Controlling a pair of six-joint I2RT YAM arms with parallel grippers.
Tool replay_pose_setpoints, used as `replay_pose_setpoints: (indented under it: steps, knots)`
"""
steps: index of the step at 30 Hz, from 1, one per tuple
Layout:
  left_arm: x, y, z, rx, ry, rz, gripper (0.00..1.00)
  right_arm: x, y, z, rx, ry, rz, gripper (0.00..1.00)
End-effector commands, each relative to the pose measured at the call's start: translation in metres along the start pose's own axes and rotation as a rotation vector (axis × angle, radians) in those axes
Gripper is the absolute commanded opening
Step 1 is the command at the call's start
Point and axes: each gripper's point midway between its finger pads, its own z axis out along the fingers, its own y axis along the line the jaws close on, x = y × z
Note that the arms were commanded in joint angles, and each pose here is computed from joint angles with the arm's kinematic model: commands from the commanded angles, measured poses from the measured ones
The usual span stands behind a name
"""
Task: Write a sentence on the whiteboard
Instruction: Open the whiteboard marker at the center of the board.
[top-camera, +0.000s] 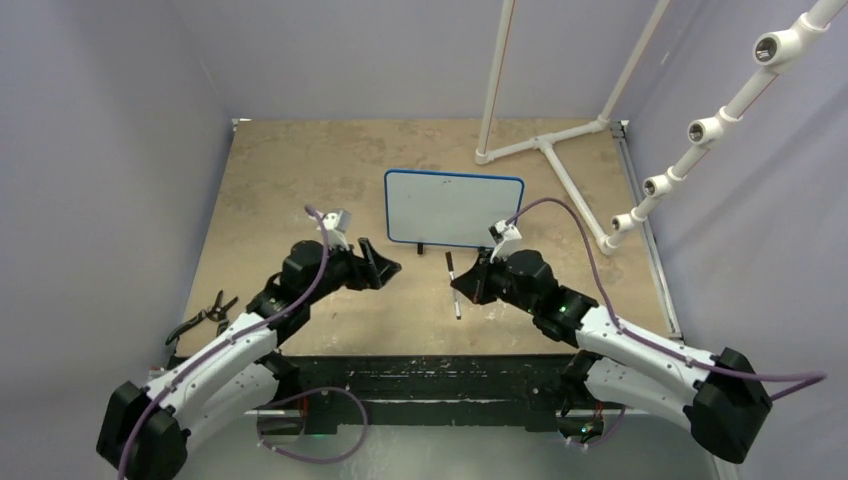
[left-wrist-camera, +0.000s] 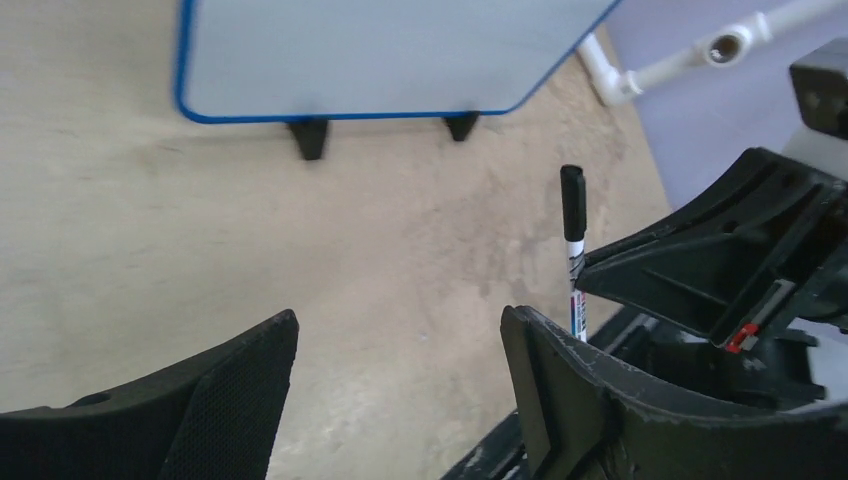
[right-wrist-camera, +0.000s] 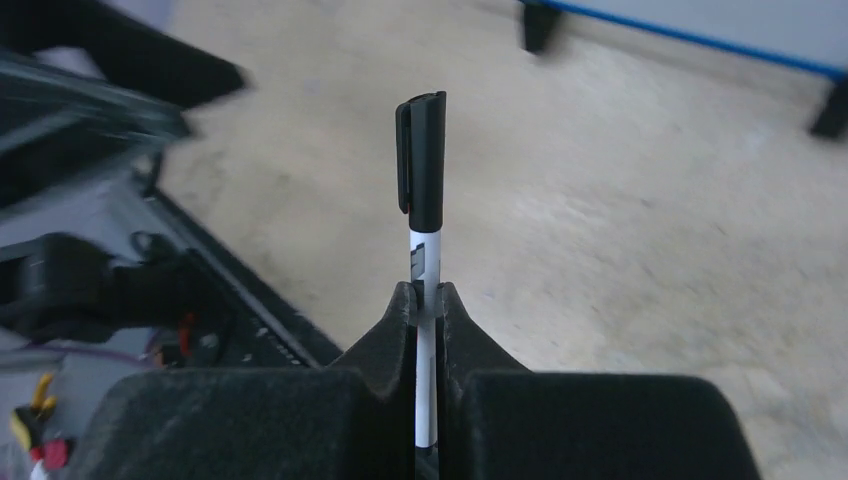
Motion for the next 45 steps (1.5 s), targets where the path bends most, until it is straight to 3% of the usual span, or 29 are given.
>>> replay_pose_setpoints:
  steps: [1, 7, 12, 16, 31, 41, 45]
  knots:
    - [0.008, -0.048, 0.02, 0.165, -0.02, -0.112, 0.74, -0.045, 0.08, -0.027, -0.373, -0.152, -0.17, 0.0]
    - [0.0, -0.095, 0.026, 0.335, -0.04, -0.201, 0.75, -0.045, 0.102, -0.026, -0.451, -0.106, -0.251, 0.0]
    - [-0.004, -0.1, 0.027, 0.347, -0.055, -0.219, 0.75, -0.041, 0.108, -0.025, -0.475, -0.09, -0.277, 0.0]
    - [-0.006, -0.103, 0.024, 0.36, -0.06, -0.236, 0.56, -0.038, 0.107, -0.022, -0.466, -0.087, -0.273, 0.0]
    - [-0.026, -0.126, 0.015, 0.435, -0.089, -0.209, 0.62, -0.032, 0.103, -0.013, -0.449, -0.067, -0.267, 0.0]
    - [-0.007, -0.111, 0.031, 0.359, -0.013, -0.207, 0.62, -0.033, 0.111, -0.019, -0.481, -0.068, -0.283, 0.0]
    - [-0.005, -0.112, 0.034, 0.351, -0.001, -0.205, 0.58, -0.033, 0.113, -0.019, -0.483, -0.068, -0.284, 0.0]
